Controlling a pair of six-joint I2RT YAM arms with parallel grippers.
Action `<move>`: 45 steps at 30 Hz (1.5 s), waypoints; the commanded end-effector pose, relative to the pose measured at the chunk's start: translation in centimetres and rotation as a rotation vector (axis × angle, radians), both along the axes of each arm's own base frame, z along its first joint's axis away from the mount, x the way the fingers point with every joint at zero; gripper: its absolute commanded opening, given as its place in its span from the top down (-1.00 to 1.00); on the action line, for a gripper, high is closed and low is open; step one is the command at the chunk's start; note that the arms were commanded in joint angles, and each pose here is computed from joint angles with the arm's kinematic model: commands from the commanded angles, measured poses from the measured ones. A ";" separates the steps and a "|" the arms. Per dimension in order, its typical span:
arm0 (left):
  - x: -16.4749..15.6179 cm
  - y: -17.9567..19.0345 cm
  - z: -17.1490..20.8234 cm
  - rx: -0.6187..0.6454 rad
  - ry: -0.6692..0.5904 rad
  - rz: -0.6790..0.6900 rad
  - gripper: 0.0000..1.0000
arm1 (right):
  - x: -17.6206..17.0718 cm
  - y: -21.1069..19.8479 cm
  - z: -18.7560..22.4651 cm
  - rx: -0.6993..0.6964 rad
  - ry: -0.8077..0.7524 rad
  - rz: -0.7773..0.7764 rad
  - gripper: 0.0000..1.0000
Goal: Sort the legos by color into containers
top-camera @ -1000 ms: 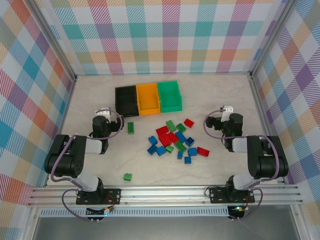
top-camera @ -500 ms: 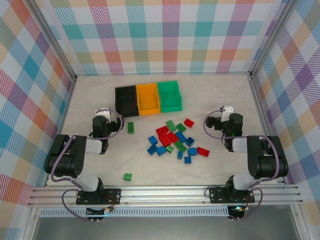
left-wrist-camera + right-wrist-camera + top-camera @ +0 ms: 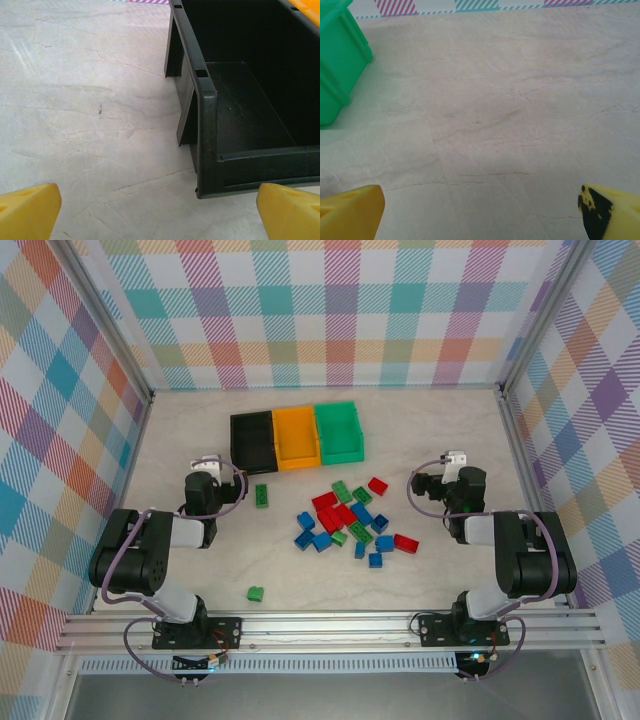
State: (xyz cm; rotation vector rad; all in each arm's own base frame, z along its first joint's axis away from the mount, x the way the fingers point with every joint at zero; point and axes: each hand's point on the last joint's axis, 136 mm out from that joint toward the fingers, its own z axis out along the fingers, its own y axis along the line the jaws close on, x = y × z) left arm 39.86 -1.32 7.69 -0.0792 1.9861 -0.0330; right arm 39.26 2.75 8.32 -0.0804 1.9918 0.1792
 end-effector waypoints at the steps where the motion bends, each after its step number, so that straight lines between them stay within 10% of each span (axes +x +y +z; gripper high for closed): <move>1: 0.3 0.1 0.5 0.010 -0.016 0.002 -0.99 | 0.5 0.0 0.8 0.021 -0.021 0.005 -0.98; 18: 0.2 -0.1 0.7 0.008 -0.024 -0.006 -0.99 | 0.5 -0.2 0.9 0.020 -0.025 -0.007 -0.98; 28: -1.7 -0.3 8.0 -0.074 -0.018 0.012 -0.99 | -0.5 -0.5 6.5 0.108 0.017 -0.069 -0.98; 37: -7.1 -4.1 8.9 -0.428 0.399 -0.007 -0.99 | -1.4 7.6 3.5 0.664 0.532 0.106 -0.88; 41: -10.8 -8.0 7.8 -0.640 0.518 -0.091 -0.99 | -2.6 10.6 0.8 0.530 0.599 0.103 -0.86; 45: -15.0 -10.6 5.9 -0.577 0.610 -0.117 -0.99 | -3.0 11.9 1.4 0.371 0.517 0.082 -0.87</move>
